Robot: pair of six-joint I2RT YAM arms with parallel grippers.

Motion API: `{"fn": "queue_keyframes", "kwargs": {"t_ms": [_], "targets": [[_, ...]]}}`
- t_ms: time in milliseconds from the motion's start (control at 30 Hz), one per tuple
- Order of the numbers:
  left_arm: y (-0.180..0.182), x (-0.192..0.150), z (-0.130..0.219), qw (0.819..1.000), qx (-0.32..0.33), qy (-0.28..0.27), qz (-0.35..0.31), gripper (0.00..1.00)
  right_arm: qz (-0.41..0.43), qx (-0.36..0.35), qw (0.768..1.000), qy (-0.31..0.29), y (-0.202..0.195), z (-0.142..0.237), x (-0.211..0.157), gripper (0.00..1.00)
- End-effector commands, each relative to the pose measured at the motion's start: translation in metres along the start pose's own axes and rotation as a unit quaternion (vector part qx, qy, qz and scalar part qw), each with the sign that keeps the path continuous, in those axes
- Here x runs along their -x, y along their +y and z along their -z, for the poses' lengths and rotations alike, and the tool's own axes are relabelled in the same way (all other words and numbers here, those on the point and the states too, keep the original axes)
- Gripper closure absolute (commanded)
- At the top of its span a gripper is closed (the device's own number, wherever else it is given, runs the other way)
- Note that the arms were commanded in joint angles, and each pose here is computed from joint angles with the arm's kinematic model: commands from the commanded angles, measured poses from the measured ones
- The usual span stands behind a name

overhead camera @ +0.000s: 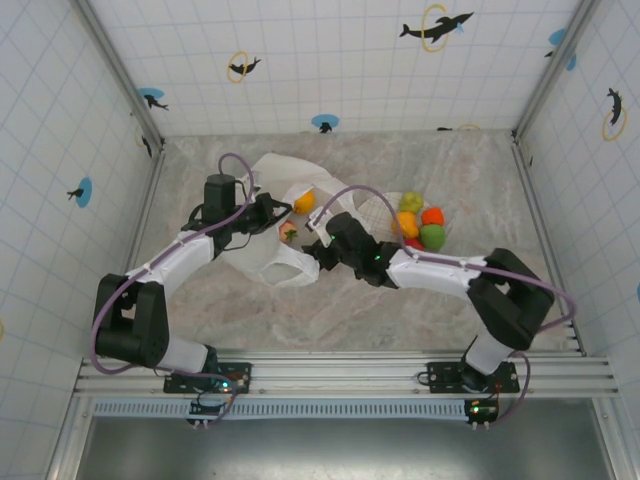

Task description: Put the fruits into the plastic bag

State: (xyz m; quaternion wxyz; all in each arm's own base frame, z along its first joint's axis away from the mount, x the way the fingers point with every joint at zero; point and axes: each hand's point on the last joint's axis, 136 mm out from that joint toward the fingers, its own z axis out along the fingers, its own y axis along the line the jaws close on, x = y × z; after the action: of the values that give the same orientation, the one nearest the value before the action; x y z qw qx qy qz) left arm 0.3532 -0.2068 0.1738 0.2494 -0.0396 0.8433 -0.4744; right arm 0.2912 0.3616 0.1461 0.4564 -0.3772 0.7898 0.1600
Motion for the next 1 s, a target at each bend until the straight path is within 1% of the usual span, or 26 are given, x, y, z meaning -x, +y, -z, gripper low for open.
{"fn": "queue_keyframes", "kwargs": {"t_ms": [0, 100, 200, 267, 300, 400, 533, 567, 700, 800, 967], "targets": [[-0.001, 0.003, 0.003, 1.000, 0.001, -0.006, -0.002, 1.00, 0.022, 0.009, 1.000, -0.010, -0.007, 0.034, 0.007, 0.15], [0.000, 0.003, 0.003, 1.000, 0.002, -0.006, -0.001, 1.00, -0.004, -0.003, 0.999, -0.044, -0.027, 0.061, 0.022, 0.14], [0.000, 0.003, 0.003, 1.000, 0.001, -0.005, 0.000, 1.00, -0.050, -0.035, 0.996, -0.064, -0.060, 0.080, 0.027, 0.13], [-0.001, 0.003, 0.003, 1.000, 0.000, -0.005, -0.001, 1.00, -0.075, -0.065, 0.994, -0.050, -0.083, 0.086, 0.015, 0.13], [-0.001, 0.003, 0.003, 1.000, 0.000, -0.006, -0.001, 1.00, -0.087, -0.087, 0.992, -0.042, -0.097, 0.089, 0.009, 0.12], [0.000, 0.003, 0.004, 1.000, 0.002, -0.007, -0.002, 1.00, -0.108, -0.128, 0.986, -0.007, -0.122, 0.093, -0.008, 0.11], [0.000, 0.003, 0.003, 1.000, 0.003, -0.006, 0.000, 1.00, -0.136, -0.170, 0.974, 0.060, -0.152, 0.091, -0.038, 0.08], [0.000, 0.003, 0.003, 1.000, 0.003, -0.006, 0.002, 1.00, -0.146, -0.177, 0.970, 0.084, -0.160, 0.088, -0.049, 0.07], [0.000, 0.003, 0.003, 1.000, 0.004, -0.005, 0.001, 1.00, -0.168, -0.191, 0.956, 0.146, -0.180, 0.078, -0.076, 0.05], [0.000, 0.003, 0.003, 1.000, 0.004, -0.006, 0.001, 1.00, -0.166, -0.203, 0.948, 0.181, -0.191, 0.070, -0.089, 0.05], [0.001, 0.003, 0.003, 1.000, 0.005, -0.005, 0.000, 1.00, -0.153, -0.226, 0.937, 0.217, -0.207, 0.056, -0.104, 0.05]]}}
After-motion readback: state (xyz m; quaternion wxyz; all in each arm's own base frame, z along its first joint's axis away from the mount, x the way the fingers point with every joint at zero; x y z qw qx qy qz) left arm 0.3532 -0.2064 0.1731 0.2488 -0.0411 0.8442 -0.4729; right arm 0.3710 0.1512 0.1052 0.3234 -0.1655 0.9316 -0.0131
